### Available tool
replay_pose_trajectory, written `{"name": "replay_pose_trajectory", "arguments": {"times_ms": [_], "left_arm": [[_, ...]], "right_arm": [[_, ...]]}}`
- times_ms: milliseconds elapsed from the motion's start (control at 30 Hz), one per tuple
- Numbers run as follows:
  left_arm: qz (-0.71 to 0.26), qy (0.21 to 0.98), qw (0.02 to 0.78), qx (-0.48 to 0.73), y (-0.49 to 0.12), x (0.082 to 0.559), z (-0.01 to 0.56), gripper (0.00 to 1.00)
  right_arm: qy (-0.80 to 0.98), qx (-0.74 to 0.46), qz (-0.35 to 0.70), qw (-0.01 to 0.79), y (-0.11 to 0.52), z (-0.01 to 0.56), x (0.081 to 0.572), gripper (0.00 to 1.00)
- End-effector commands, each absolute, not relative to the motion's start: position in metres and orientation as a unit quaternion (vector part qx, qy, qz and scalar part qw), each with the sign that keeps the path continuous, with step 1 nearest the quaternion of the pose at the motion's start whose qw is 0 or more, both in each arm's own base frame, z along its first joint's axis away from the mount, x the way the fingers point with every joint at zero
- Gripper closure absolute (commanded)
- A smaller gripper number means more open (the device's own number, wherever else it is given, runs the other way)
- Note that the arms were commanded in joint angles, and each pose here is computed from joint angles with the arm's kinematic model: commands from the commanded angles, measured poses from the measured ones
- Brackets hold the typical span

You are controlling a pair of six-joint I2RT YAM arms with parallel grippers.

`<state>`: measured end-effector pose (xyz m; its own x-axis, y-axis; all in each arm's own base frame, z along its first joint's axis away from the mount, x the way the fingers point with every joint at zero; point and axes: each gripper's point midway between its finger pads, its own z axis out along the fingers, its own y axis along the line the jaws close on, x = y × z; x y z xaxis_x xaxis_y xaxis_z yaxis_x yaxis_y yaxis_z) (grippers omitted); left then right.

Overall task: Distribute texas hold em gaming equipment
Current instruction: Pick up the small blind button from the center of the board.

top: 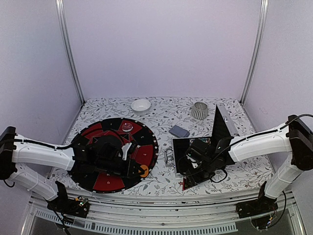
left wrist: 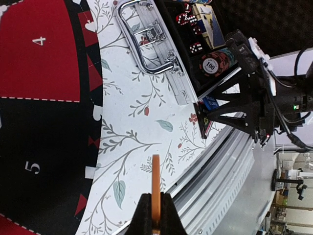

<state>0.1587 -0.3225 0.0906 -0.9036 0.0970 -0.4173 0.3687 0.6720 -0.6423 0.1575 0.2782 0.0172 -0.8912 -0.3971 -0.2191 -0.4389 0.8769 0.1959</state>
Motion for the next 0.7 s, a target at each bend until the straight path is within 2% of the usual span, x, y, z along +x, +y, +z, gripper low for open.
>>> {"name": "replay_pose_trajectory", "arguments": {"times_ms": [0, 233, 667], "left_arm": [[-0.399, 0.886, 0.186, 0.142, -0.328, 0.155, 0.1, 1.0], [-0.4, 0.886, 0.19, 0.137, -0.324, 0.154, 0.101, 1.0], [-0.396, 0.885, 0.179, 0.171, -0.349, 0.144, 0.098, 1.0]], "right_arm": [[0.971, -0.216, 0.085, 0.05, 0.263, -0.006, 0.145, 0.59], [0.964, -0.24, 0.098, 0.052, 0.275, 0.005, 0.139, 0.67], [0.954, -0.239, 0.149, 0.106, 0.284, 0.05, 0.144, 0.68]]}}
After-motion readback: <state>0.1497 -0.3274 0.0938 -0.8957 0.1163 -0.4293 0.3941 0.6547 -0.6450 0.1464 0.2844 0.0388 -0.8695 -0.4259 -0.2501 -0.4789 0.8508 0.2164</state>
